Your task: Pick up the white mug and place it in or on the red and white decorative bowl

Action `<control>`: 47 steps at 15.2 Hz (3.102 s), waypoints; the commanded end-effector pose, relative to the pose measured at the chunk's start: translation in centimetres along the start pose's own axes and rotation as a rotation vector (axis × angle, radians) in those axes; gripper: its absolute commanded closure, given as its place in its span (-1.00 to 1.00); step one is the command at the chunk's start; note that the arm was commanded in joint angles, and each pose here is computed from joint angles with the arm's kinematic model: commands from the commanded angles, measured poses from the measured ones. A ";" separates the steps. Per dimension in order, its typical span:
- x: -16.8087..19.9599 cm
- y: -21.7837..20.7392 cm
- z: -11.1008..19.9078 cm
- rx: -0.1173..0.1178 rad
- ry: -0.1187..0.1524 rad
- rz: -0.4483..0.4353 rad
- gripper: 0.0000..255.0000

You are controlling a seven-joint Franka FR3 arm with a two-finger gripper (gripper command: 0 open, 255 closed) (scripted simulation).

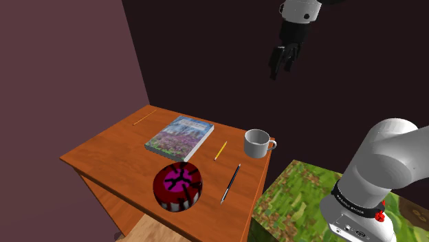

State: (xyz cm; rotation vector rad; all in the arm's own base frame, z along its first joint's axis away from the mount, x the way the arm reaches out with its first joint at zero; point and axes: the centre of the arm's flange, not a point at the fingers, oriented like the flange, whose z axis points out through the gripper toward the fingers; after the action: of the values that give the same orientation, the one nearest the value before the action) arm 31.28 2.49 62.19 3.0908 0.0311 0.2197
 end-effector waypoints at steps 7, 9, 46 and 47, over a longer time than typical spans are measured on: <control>0.5 -3.5 7.1 -0.004 -0.031 0.022 -1.00; 0.6 -4.6 9.5 -0.006 -0.042 0.029 -1.00; 0.6 -11.1 27.2 -0.014 -0.102 0.070 1.00; 0.6 -11.1 26.7 -0.014 -0.102 0.070 1.00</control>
State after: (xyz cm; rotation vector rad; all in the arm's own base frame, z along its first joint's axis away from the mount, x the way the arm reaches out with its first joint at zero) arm 35.50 12.42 35.18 3.0870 -0.0810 0.0647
